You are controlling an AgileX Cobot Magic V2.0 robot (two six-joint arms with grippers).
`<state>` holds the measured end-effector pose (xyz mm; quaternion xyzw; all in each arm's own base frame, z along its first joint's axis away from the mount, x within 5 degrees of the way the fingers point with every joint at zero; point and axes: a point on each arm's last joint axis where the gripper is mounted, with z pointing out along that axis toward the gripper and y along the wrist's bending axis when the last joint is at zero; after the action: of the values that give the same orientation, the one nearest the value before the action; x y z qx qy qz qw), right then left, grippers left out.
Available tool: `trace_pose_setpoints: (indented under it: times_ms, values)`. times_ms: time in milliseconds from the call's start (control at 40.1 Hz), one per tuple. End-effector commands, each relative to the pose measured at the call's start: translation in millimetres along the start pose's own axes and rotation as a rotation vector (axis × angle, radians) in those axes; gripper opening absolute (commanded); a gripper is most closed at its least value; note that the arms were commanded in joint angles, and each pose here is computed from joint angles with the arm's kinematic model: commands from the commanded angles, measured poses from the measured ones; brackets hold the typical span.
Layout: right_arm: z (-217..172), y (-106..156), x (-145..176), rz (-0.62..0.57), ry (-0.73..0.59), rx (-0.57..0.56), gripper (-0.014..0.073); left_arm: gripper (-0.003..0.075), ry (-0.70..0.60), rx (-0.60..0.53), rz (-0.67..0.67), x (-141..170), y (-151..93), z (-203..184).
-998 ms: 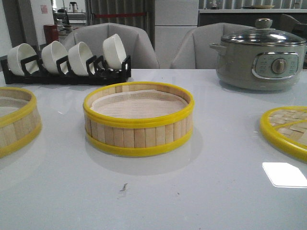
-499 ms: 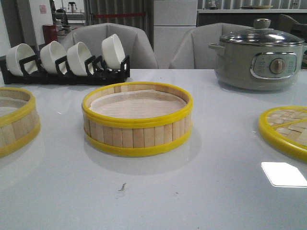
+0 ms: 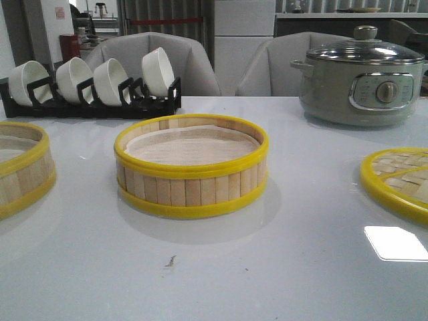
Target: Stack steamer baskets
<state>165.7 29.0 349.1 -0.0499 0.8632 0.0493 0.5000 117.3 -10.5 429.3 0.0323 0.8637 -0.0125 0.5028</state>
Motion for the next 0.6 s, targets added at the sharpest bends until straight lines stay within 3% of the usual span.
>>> trace_pose_setpoints:
  times_ms: [0, 150, 200, 300, 349, 449, 574]
  values:
    - [-8, 0, -23, -0.053, -0.18, 0.009, 0.0023, 0.0096, -0.085, 0.01, -0.009, -11, -1, -5]
    - [-8, -1, -25, -0.08, -0.195, 0.026, 0.0061, 0.0103, -0.119, -0.021, -0.004, -14, 2, -5]
    - [-8, -2, -22, -0.079, -0.167, 0.029, 0.0155, 0.0119, -0.121, -0.027, 0.001, -15, 3, -5]
    - [-3, -3, -16, -0.08, -0.091, 0.039, 0.0459, 0.0204, -0.117, -0.028, 0.002, -14, 3, -4]
    - [-1, -3, -15, -0.081, -0.072, 0.042, 0.0536, 0.0274, -0.096, -0.028, 0.004, -14, 2, 3]
    - [1, -3, -14, -0.08, -0.06, 0.043, 0.0526, 0.0386, -0.033, -0.018, -0.024, -10, 0, 17]
    - [1, -3, -14, -0.068, -0.061, 0.043, 0.0481, 0.0403, 0.121, 0.028, -0.09, 1, -7, 45]
